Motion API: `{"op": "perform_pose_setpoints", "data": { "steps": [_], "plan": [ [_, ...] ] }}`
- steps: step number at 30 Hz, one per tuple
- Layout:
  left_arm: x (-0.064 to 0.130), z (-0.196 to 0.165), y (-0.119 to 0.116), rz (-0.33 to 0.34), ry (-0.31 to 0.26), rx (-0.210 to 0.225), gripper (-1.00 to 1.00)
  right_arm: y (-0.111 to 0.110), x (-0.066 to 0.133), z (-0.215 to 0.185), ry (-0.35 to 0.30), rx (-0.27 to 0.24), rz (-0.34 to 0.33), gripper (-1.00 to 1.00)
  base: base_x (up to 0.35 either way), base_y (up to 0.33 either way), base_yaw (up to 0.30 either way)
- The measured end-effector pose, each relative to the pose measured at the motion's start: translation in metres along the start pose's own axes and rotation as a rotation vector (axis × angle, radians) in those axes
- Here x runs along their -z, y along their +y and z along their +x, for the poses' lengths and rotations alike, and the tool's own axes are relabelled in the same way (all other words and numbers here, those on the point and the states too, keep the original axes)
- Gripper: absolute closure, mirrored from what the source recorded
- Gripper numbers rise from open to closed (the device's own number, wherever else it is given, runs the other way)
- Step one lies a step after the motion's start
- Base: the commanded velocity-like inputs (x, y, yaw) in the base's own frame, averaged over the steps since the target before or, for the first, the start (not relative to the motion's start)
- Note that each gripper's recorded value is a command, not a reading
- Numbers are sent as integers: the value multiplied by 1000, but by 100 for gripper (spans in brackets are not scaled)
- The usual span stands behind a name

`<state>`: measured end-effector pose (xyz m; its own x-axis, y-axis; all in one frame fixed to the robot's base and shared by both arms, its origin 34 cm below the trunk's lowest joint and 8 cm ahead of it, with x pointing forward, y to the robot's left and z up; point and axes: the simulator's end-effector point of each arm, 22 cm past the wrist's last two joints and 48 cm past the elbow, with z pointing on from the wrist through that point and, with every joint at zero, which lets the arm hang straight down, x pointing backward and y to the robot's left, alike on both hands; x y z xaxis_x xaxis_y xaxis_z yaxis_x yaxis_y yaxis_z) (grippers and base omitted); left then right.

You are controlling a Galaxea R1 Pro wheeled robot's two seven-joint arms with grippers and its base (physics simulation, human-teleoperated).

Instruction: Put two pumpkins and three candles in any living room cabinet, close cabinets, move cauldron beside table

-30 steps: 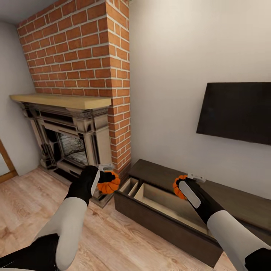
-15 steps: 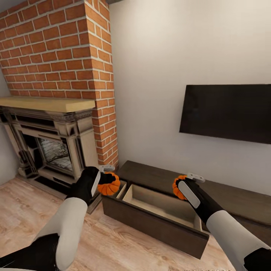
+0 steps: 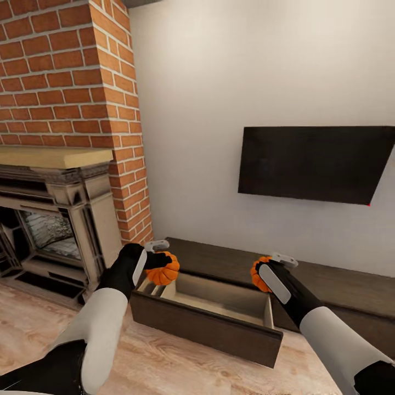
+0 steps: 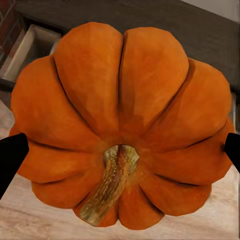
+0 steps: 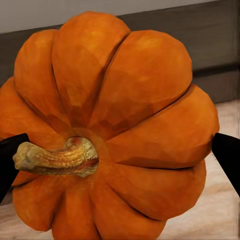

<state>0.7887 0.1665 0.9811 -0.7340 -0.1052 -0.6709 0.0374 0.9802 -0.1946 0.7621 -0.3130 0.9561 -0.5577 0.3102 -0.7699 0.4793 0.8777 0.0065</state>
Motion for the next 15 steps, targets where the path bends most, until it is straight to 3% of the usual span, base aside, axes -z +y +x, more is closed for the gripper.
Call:
{"op": "perform_pose_setpoints", "data": {
  "steps": [5,15],
  "plan": [
    [2,-2,-2,5,-7,1,100,-1,2,-2,-4,-1,1,100,80,63,-259],
    [7,-6,-3,6,-17,-1,100,-2,5,-7,-14,-2,-1,100,219,201,-258]
  ]
}}
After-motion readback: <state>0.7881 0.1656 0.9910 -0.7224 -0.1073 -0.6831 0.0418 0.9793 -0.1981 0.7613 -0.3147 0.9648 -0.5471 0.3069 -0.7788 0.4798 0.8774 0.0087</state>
